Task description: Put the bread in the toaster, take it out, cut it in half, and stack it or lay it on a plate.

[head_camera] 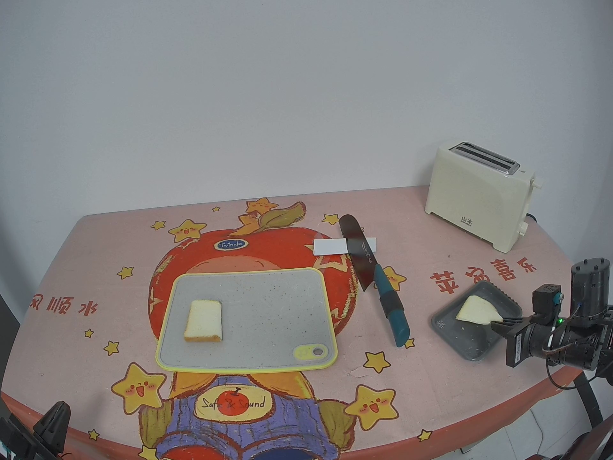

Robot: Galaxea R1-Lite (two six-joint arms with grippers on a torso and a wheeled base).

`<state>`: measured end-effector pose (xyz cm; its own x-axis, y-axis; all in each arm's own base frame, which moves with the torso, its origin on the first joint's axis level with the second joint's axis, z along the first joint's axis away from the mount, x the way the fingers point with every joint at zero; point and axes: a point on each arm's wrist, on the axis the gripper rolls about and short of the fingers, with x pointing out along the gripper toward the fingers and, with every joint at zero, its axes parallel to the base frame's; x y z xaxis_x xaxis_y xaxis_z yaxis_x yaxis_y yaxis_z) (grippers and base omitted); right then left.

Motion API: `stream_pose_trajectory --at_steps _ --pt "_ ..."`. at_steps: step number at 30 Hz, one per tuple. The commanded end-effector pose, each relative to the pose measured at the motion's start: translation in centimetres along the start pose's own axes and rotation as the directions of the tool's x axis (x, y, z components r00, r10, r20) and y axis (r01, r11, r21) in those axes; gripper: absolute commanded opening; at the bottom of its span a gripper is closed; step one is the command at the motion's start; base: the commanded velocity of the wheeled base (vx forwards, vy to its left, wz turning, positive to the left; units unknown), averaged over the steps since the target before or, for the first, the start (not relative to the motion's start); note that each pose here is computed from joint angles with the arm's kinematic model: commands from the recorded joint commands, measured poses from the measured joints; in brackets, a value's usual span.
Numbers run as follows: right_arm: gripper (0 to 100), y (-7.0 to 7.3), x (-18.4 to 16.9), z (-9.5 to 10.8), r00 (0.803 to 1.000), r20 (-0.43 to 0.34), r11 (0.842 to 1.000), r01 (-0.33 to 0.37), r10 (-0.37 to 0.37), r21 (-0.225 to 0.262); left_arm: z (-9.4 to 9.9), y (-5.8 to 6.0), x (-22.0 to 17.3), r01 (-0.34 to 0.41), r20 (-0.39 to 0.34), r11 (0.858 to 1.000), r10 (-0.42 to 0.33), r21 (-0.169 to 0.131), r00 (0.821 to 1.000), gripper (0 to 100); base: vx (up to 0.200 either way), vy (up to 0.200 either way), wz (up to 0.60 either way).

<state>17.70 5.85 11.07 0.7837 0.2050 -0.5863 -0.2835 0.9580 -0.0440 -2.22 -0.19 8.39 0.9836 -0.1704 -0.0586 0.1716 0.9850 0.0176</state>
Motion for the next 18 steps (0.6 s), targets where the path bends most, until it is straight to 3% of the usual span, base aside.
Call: stream_pose_trajectory --at_steps 1,11,12,18 --pt "0 0.12 0.37 -0.02 1.0 -0.012 1.0 -0.005 0.005 -0.004 0.0 0.01 0.02 -0.002 -0.002 1.0 0.002 -0.005 1.0 0 0.0 0.0 0.0" --pt "0 0.17 1.07 -0.02 0.999 -0.032 1.0 -0.005 0.005 -0.006 0.0 0.02 0.02 -0.007 -0.002 1.0 0.007 -0.007 1.0 0 0.0 0.0 0.0" --pt "100 0.17 1.08 0.07 1.0 -0.029 1.0 -0.005 0.005 -0.005 0.0 0.02 0.02 -0.007 -0.002 1.0 0.007 -0.007 1.0 0 0.0 0.0 0.0" --pt "100 0.06 1.0 0.66 1.0 -0.004 1.0 -0.001 0.001 0.0 0.0 0.02 0.02 -0.007 -0.002 1.0 0.007 -0.007 1.0 0 0.0 0.0 0.0"
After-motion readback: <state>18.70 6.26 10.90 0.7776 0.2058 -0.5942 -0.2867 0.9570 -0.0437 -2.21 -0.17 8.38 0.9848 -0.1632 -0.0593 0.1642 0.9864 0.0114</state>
